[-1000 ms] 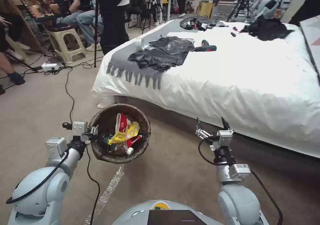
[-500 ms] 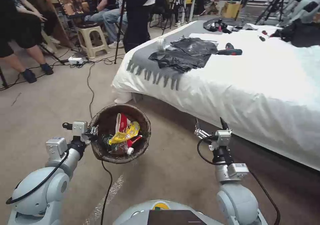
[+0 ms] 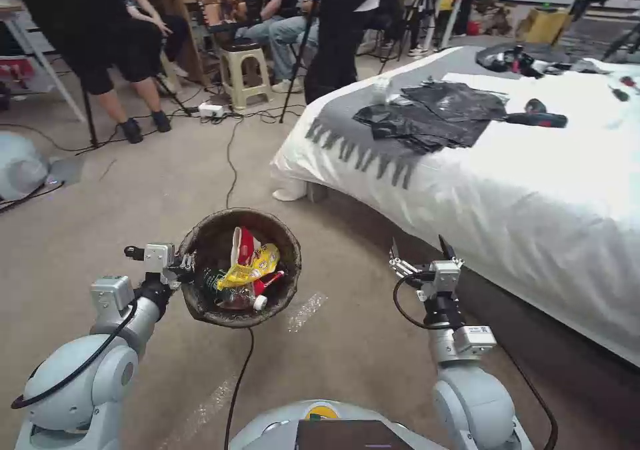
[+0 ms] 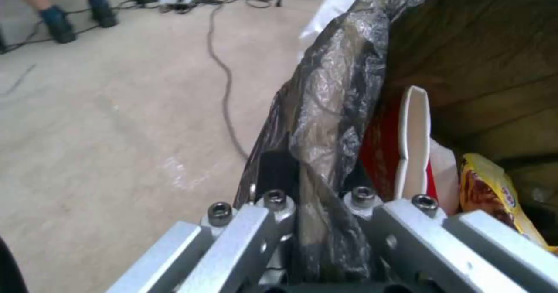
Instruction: Pick up the trash bin, then pick up the garbage from the floor and place it into the trash bin.
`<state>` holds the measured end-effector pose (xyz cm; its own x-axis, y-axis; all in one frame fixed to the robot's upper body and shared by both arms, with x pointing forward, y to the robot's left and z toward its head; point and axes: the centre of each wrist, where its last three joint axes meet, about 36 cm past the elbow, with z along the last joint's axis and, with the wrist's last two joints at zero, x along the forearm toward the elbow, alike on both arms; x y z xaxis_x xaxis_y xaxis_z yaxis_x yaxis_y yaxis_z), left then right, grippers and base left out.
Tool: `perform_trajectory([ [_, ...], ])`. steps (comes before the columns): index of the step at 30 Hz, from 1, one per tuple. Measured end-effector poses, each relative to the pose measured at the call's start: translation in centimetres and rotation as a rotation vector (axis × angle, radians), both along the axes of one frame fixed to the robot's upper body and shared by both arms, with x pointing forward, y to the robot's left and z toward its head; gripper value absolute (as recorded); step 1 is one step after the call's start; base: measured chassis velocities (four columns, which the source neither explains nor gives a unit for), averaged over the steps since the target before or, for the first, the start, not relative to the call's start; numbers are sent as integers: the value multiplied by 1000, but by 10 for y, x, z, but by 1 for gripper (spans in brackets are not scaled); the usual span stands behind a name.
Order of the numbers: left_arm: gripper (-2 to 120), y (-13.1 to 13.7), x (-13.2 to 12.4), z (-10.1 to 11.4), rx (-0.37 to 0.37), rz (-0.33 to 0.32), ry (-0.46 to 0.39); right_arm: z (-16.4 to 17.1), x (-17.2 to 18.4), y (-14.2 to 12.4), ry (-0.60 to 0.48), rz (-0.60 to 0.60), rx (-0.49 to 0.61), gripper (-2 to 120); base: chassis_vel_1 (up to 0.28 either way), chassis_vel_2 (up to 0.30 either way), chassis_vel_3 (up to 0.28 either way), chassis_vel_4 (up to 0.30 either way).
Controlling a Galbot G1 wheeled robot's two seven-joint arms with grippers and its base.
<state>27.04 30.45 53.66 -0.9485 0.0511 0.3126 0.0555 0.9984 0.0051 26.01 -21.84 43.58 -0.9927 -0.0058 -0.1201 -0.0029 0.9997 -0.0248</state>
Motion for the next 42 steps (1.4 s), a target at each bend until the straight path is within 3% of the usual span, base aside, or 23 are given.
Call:
perform_trajectory([
  [42, 3, 2, -1, 0, 0, 4, -6, 0, 3, -1, -5, -8, -2, 100, 99, 97, 95, 94],
])
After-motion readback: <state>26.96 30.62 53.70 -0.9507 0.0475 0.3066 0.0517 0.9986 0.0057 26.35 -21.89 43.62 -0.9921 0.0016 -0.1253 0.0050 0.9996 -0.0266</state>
